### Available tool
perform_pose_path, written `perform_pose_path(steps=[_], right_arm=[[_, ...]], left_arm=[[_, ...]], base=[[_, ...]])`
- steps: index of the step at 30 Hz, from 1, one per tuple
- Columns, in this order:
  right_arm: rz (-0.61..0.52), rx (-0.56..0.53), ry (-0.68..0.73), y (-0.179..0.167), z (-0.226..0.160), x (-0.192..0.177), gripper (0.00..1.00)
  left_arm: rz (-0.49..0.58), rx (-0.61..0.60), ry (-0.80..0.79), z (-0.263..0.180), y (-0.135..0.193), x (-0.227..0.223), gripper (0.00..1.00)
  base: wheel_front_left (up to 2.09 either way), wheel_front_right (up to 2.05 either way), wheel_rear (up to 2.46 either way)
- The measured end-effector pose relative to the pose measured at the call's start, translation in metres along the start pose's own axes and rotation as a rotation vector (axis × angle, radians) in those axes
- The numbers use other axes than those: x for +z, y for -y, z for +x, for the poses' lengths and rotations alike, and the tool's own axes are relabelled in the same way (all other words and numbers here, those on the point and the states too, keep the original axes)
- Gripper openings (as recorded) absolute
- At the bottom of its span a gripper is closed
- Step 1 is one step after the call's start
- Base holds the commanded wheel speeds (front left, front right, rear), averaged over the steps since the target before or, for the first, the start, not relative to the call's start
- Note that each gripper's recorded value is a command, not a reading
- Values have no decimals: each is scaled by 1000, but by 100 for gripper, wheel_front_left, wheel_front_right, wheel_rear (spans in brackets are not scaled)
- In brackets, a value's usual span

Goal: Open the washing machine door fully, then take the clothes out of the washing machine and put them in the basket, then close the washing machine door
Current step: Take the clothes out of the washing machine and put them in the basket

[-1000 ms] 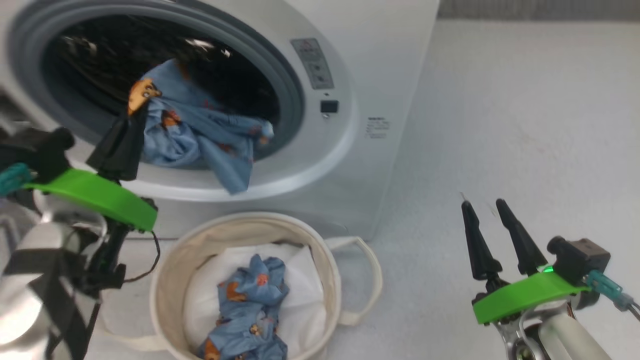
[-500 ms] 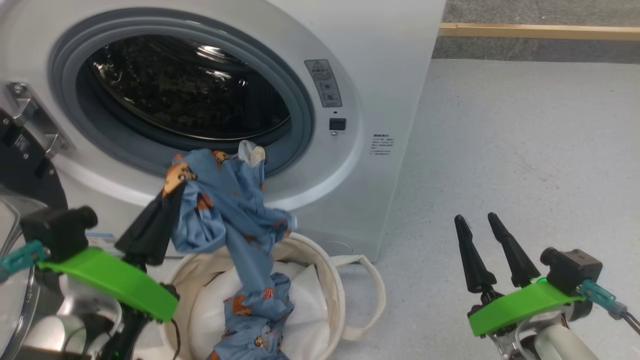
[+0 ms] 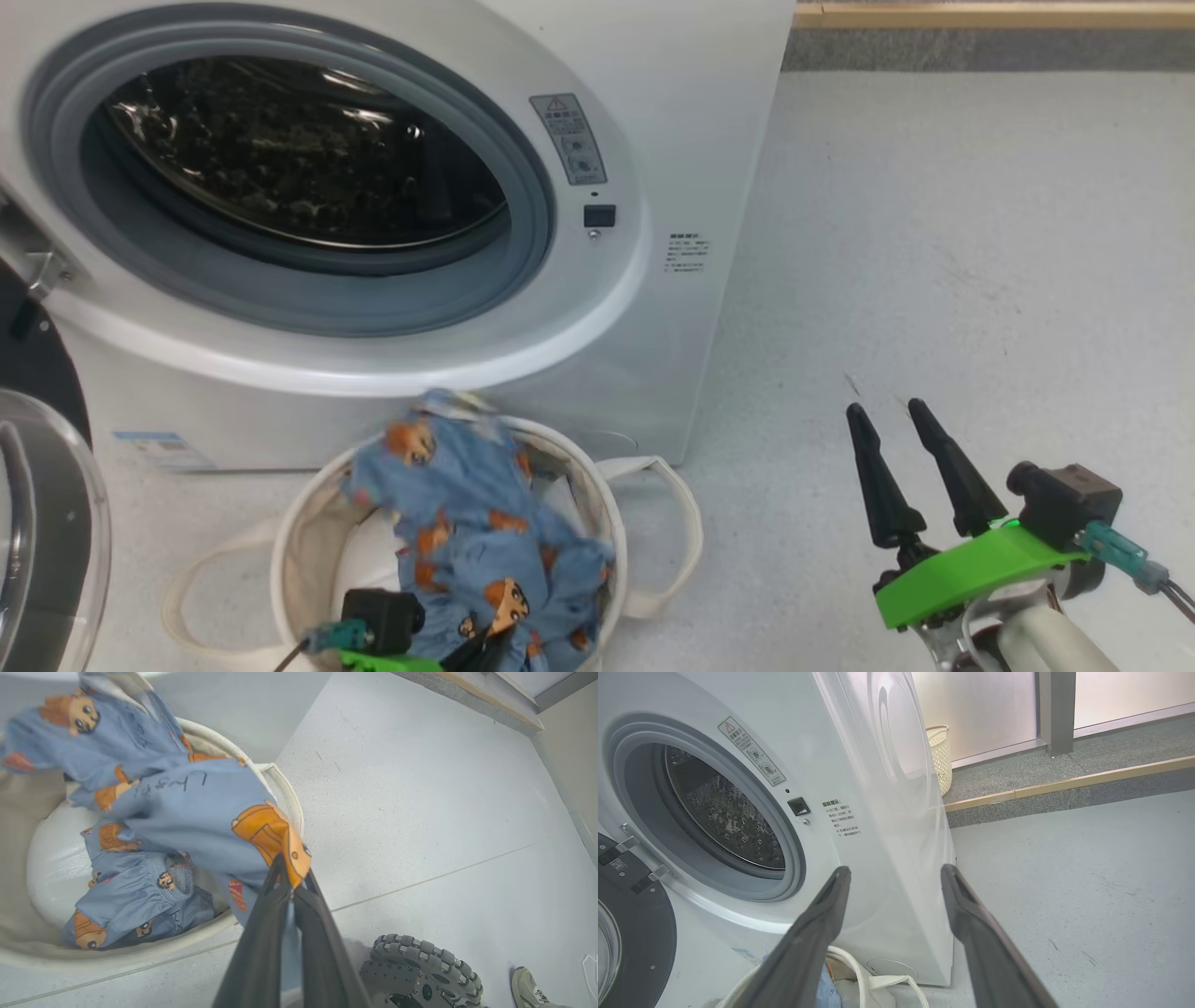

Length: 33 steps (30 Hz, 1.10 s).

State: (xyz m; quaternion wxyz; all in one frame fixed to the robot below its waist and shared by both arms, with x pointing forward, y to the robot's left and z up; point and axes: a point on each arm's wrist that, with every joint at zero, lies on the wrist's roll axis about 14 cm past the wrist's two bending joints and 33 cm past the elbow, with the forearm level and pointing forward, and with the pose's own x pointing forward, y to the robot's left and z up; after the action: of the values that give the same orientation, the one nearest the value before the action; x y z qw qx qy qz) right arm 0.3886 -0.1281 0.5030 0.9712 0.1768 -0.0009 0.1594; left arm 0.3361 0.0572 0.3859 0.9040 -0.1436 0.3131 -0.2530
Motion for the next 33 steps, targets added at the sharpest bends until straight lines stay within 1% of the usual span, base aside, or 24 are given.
perform_pose_path(steps=[3, 7, 10, 12, 14, 19, 20, 24, 28, 33], right_arm=[[-7, -18, -16, 9, -1, -4, 100], [-6, -26, -28, 13, 0, -8, 100], [-4, -27, -37, 13, 1, -11, 100], [-4, -24, -43, 13, 3, -13, 100], [-13, -16, -42, 13, 7, -13, 100], [-31, -25, -37, 20, 13, -8, 100], [-33, -32, -39, 22, 12, -8, 100], [-46, -63, -44, 33, 8, -7, 100], [-49, -68, -35, 34, 7, -4, 100], [-48, -44, -22, 26, 10, 0, 100]], left_arm=[[18, 9, -10, 16, -7, -2, 0], [42, 43, 59, 26, -23, 18, 0], [61, 104, 126, 30, -46, 34, 0], [73, 144, 140, 33, -61, 39, 0], [93, 185, 132, 36, -76, 38, 0], [71, 321, 85, 40, -114, 24, 0], [66, 341, 77, 42, -119, 22, 100], [52, 357, 43, 49, -121, 15, 100], [59, 353, 38, 48, -120, 14, 100], [81, 345, 97, 43, -119, 33, 100]], base=[[0, 0, 0], [0, 0, 0], [0, 0, 0], [0, 0, 0], [0, 0, 0], [0, 0, 0], [0, 0, 0], [0, 0, 0], [0, 0, 0], [0, 0, 0]])
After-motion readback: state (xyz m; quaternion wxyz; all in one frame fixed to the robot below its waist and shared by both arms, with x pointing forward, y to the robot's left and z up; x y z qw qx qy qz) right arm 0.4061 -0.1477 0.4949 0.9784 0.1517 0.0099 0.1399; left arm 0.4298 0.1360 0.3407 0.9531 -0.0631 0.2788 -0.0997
